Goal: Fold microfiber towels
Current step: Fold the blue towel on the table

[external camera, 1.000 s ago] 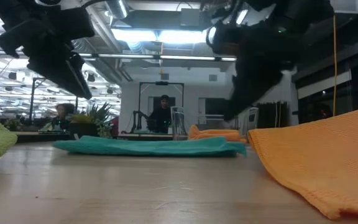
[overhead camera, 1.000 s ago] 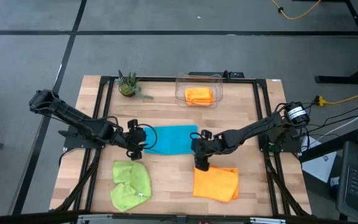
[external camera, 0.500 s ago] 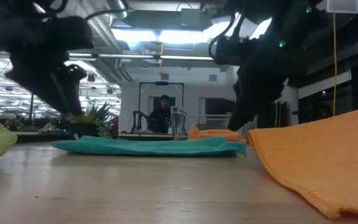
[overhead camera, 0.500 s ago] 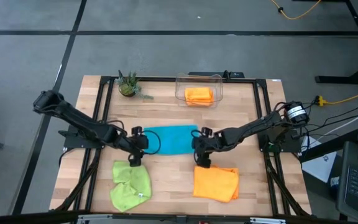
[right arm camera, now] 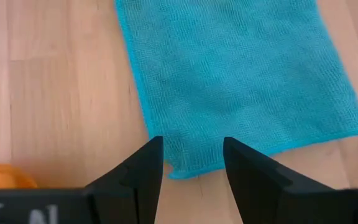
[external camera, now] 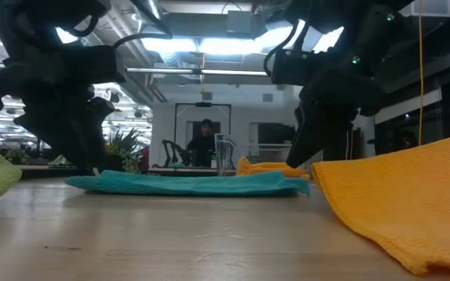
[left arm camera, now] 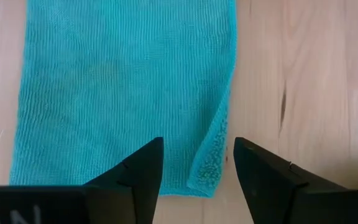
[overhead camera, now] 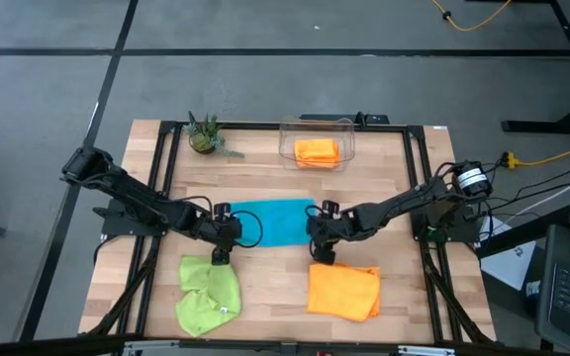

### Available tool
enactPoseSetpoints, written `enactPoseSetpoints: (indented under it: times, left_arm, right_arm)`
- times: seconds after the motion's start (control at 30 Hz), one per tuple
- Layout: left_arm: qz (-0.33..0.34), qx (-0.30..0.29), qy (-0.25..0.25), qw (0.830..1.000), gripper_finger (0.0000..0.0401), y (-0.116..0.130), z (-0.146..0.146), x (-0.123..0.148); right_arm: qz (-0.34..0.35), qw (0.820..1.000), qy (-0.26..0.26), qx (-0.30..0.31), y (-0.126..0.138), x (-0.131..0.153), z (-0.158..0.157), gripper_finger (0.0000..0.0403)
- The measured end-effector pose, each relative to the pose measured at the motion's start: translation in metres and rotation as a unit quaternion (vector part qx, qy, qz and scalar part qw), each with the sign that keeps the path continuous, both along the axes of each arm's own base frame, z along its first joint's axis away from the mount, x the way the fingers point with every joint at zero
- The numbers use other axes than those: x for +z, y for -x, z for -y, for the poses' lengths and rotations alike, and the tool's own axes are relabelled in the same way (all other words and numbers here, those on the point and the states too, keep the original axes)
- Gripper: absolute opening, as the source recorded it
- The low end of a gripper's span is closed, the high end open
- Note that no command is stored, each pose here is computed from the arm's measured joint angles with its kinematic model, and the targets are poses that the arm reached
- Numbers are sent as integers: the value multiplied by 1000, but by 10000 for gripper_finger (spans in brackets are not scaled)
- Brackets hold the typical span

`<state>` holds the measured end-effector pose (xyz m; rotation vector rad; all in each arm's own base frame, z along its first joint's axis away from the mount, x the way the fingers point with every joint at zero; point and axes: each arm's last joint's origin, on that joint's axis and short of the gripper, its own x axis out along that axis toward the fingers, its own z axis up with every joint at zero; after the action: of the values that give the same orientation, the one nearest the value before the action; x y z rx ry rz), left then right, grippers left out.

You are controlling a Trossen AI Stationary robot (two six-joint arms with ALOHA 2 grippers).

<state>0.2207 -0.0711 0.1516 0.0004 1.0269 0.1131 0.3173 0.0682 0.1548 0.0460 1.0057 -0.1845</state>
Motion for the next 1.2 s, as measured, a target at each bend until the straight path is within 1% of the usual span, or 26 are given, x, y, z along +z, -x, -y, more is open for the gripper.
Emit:
enactPoseSetpoints:
  times: [0.13, 0.23, 0.3, 0.43, 0.53, 0.77, 0.83, 0.93, 1.03, 1.1, 1.2]
  left_arm:
    - [-5, -16, 29, 999, 188, 0, 2, 0]
    - [0, -21, 35, 999, 188, -3, 4, -2]
    - [-3, -22, 34, 999, 188, -4, 6, -5]
    - [-24, -21, 27, 999, 188, -6, 6, -15]
    - [-35, -26, 28, 999, 188, -5, 8, -18]
    - [-51, -88, 111, 989, 188, -1, 24, -12]
    - [-48, -100, 119, 987, 188, -2, 28, -8]
    - [-36, -98, 110, 988, 188, -6, 31, -3]
    - [-16, -77, 73, 994, 188, -10, 29, 2]
    - [-17, -70, 54, 996, 188, -10, 27, 2]
    - [-31, -69, 54, 996, 188, -8, 26, 0]
  right_arm:
    - [39, 999, -17, -29, -8, 4, 9, 171]
    - [55, 998, -17, -40, -14, 0, 15, 171]
    - [54, 997, -15, -48, -18, -7, 20, 171]
    - [26, 997, -11, -66, -22, -26, 29, 171]
    - [15, 995, -20, -95, -23, -35, 36, 171]
    - [15, 994, -20, -102, -25, -39, 39, 171]
    - [16, 994, -20, -103, -25, -39, 39, 171]
    - [15, 994, -20, -103, -25, -39, 39, 171]
    - [15, 994, -21, -103, -25, -39, 39, 171]
    - [15, 994, -20, -102, -25, -39, 39, 171]
    - [15, 994, -20, -102, -25, -39, 39, 171]
